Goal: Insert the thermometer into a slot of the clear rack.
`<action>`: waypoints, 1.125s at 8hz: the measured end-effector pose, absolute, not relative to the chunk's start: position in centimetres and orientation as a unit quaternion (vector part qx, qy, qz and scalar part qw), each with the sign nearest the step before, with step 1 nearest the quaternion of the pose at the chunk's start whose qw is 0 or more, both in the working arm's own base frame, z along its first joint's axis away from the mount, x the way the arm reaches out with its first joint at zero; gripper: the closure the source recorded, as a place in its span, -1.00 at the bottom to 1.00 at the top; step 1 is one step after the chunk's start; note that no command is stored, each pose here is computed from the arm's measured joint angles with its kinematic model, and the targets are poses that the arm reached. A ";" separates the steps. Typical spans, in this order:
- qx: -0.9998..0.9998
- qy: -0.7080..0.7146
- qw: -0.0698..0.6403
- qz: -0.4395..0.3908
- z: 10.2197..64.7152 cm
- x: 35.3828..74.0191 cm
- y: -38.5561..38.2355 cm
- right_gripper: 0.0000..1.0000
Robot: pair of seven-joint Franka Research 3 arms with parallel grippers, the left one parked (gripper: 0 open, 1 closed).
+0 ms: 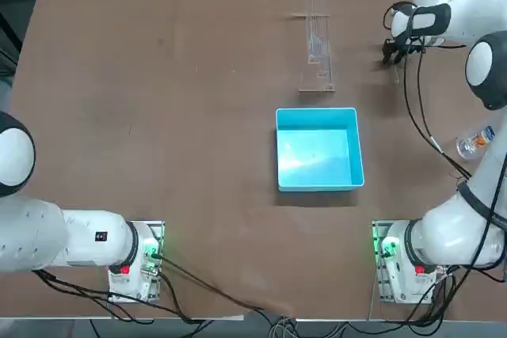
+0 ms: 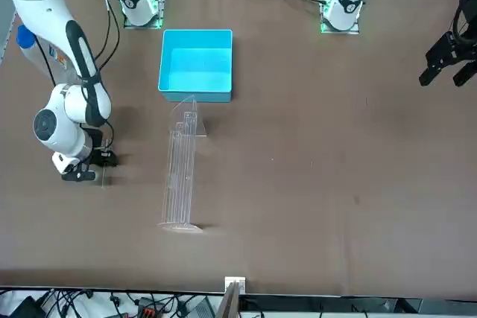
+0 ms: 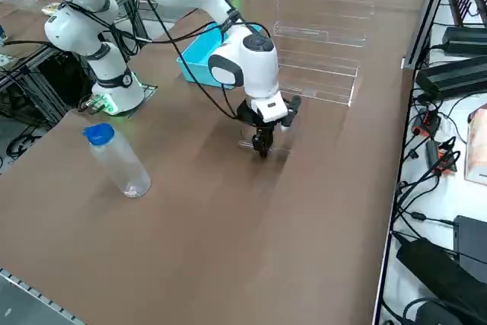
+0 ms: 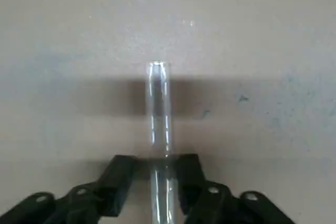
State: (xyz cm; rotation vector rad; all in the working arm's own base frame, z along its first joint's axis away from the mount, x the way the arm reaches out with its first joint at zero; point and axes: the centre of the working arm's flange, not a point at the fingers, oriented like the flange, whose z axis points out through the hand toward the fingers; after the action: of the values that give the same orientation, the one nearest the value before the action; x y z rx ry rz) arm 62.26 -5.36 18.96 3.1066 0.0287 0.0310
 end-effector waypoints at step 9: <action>1.000 0.021 0.007 0.022 25.2 64.7 -3.8 0.57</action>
State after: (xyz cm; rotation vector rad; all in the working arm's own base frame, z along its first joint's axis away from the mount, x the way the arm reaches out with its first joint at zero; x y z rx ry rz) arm 64.73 -3.84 25.16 3.1252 0.0661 0.0679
